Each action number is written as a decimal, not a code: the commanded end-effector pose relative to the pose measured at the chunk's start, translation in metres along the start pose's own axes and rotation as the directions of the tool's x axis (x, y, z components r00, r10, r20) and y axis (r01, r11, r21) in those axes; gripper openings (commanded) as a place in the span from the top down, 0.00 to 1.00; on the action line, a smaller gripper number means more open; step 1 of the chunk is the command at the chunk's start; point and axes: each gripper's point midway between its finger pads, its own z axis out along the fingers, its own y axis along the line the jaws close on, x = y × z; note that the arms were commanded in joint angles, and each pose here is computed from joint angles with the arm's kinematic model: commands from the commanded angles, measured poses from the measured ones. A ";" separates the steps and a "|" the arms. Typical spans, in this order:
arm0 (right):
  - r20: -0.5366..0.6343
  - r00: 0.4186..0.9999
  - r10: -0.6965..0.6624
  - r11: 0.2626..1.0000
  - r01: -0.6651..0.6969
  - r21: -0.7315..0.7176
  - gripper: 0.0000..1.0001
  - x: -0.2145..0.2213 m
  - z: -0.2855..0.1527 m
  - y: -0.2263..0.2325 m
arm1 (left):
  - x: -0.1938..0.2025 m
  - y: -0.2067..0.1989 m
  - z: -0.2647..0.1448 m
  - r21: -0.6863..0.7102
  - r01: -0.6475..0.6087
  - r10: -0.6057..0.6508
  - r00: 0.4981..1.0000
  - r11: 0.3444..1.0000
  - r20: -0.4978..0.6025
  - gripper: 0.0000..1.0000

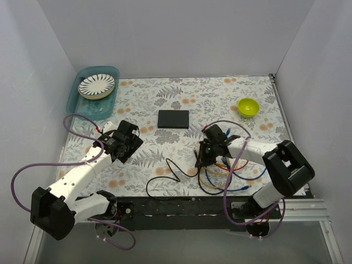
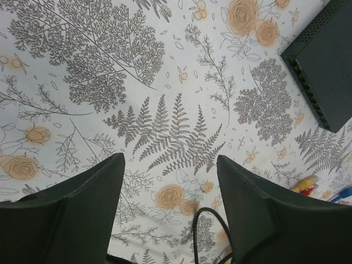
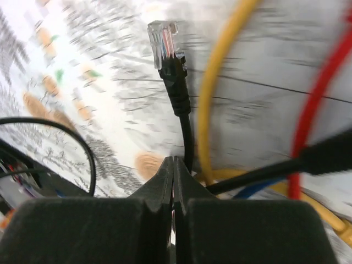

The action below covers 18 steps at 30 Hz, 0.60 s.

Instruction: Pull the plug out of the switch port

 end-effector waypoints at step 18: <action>0.567 0.784 0.254 0.919 -0.379 0.113 0.99 -0.120 -0.147 -0.115 | 0.014 -0.014 0.035 0.013 -0.005 0.007 0.994 1.000 -0.105 0.31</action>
